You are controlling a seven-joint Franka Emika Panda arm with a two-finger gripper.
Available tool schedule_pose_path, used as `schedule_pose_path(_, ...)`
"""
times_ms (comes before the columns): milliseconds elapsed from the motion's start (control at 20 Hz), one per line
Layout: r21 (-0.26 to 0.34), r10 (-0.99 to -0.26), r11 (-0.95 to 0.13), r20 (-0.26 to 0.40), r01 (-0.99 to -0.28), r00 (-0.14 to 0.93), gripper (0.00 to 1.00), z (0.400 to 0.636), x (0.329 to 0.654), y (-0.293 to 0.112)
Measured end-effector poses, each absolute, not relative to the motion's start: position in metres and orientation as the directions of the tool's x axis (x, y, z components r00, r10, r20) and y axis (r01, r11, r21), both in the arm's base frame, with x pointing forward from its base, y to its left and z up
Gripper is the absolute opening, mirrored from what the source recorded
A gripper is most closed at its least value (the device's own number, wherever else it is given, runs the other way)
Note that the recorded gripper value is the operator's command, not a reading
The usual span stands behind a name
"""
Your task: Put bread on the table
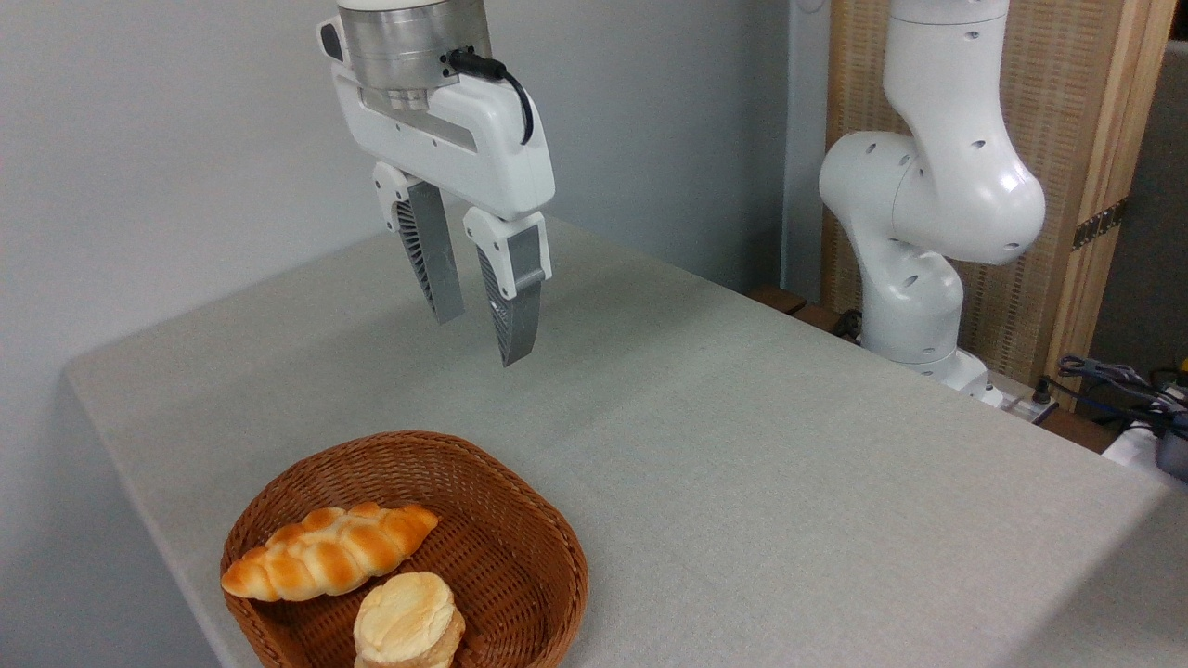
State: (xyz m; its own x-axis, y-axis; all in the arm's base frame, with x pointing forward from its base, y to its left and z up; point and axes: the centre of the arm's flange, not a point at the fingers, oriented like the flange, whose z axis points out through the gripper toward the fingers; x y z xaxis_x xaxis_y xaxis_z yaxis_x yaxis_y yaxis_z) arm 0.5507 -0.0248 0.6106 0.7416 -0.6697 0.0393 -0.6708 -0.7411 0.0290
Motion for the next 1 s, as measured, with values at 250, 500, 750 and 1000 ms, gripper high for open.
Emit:
schedule_pose_path(250, -0.075, -0.661, -0.748, 0.162, -0.659, 0.732, 1.0, 0.621, 0.571, -0.023)
schedule_pose_path(500, -0.142, -0.668, -0.742, 0.243, -0.656, 0.703, 1.0, 0.59, 0.607, -0.035)
schedule_pose_path(750, -0.155, -0.67, -0.739, 0.258, -0.655, 0.695, 1.0, 0.554, 0.618, -0.04)
schedule_pose_path(1000, -0.16, -0.69, -0.72, 0.272, -0.676, 0.67, 1.0, 0.51, 0.63, -0.061)
